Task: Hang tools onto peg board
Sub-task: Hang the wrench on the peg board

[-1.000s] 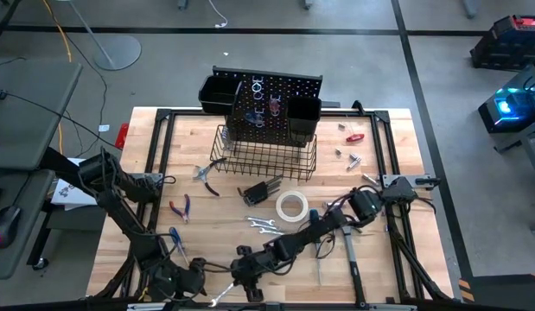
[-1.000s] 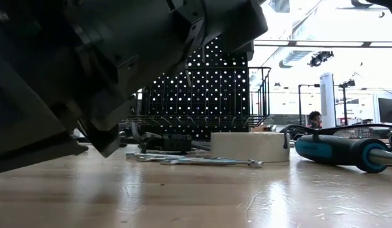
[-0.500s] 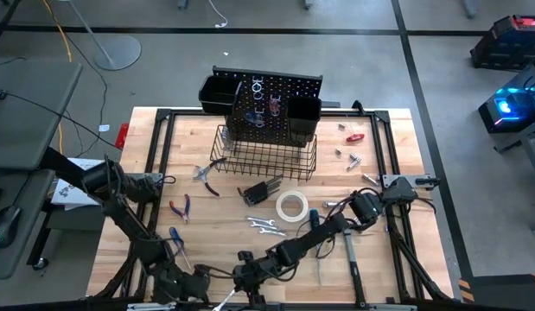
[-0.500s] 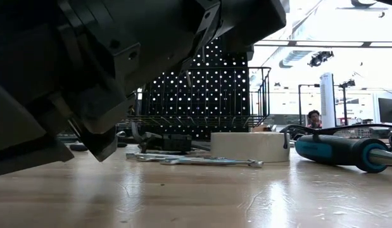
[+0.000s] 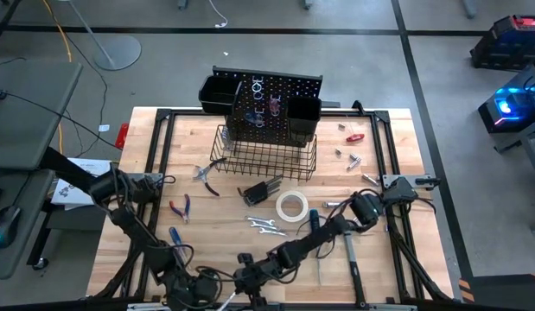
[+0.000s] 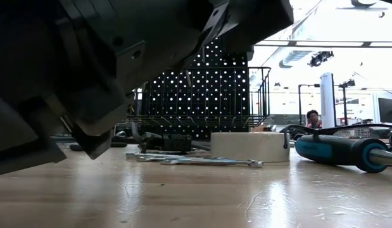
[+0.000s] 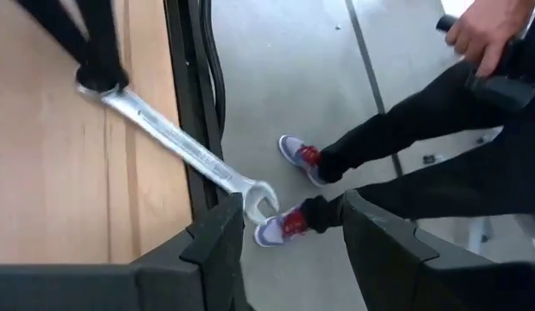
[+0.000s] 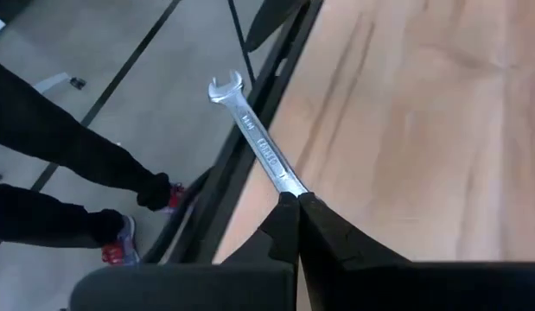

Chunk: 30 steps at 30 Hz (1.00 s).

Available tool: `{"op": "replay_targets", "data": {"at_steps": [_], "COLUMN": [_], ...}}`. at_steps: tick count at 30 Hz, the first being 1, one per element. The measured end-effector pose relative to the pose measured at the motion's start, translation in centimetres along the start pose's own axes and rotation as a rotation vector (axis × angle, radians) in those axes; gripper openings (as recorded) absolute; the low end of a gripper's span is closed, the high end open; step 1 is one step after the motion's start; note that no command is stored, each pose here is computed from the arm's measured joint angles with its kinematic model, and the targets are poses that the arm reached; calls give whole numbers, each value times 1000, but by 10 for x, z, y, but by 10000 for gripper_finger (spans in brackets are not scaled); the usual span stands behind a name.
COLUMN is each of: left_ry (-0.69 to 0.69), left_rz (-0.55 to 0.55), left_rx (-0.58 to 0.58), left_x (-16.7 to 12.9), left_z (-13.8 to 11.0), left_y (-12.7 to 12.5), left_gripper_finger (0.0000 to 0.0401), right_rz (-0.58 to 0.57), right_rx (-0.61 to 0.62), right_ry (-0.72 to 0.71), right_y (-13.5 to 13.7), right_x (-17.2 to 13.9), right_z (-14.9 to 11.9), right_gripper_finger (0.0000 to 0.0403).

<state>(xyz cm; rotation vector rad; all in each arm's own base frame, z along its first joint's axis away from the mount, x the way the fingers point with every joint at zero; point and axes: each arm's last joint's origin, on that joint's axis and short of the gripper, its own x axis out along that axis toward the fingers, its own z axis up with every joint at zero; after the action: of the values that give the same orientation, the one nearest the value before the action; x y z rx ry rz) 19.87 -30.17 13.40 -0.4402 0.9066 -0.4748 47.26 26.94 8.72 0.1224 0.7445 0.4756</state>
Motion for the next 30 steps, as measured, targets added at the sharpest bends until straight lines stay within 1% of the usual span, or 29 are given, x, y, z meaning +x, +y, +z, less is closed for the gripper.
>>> {"op": "replay_targets", "data": {"at_steps": [4, 8, 11, 13, 16, 19, 21, 24, 30], "left_ry": [14, 21, 43, 88, 134, 144, 153, 185, 309], "left_rz": [3, 26, 86, 140, 252, 395, 475, 538, 696], "left_rx": [-12, -5, -12, -20, -57, -104, -131, -138, -109], "left_x": [-1, 1, 9, 17, 25, 32, 40, 50, 67], "left_z": [-2, 7, 14, 17, 26, 33, 35, 38, 32], "left_y": [-7, -22, -34, -43, -58, -68, -71, -78, -77], "left_gripper_finger": [182, 182, 182, 182, 182, 182, 182, 182, 182], "right_rz": [-4, -12, -14, -15, -23, -45, -47, -48, -49], "right_rx": [2, 0, 1, 1, 2, 0, 0, 0, 0], "right_ry": [-15, -17, -15, -15, -17, -21, -22, -23, -22], "right_y": [0, -1, -1, -2, -2, -1, -1, -1, -1], "right_x": [0, 0, 0, 0, 0, 0, 0, 0, 0], "right_z": [1, 1, 2, 2, 2, 1, 1, 1, 1], "right_gripper_finger": [0, 0, 0, 0, 0, 0, 0, 0, 0]}}
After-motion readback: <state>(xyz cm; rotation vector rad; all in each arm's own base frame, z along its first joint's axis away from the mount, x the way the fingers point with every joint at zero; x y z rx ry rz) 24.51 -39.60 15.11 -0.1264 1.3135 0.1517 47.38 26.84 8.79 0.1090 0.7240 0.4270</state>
